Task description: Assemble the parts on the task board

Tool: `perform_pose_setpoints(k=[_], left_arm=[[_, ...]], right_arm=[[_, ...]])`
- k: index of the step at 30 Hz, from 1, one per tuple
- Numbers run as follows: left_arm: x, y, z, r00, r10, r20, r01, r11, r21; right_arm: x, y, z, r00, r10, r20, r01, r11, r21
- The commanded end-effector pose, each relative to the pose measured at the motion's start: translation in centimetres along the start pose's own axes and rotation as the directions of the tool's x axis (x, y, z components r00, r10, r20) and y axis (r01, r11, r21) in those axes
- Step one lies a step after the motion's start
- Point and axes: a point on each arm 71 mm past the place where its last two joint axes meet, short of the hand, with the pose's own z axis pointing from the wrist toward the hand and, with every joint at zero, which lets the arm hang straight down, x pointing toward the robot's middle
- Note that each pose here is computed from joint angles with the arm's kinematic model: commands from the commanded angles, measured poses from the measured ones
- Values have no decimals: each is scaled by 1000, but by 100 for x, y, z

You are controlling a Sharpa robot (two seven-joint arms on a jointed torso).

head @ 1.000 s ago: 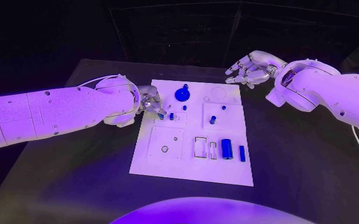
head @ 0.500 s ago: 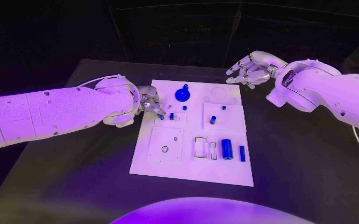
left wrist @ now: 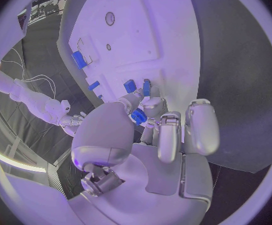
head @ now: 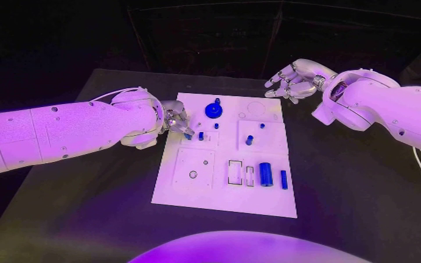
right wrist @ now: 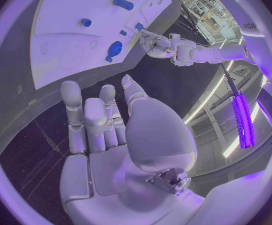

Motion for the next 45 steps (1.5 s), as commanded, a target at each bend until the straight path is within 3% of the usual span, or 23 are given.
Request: perform_pose_setpoints(k=[1, 19, 45], left_arm=[[5, -5, 7, 1000, 5, -2, -5, 1000, 0], [13, -19, -7, 999, -23, 34, 23, 1000, 13], [52, 1, 5, 1000, 14, -26, -14, 1000, -2]], right_arm=[[-2, 18, 2, 1000, 0, -5, 0, 1000, -8], [-8, 13, -8, 1000, 0, -2, 0, 1000, -8], [-2, 20, -11, 1000, 1, -7, -1, 1000, -12]])
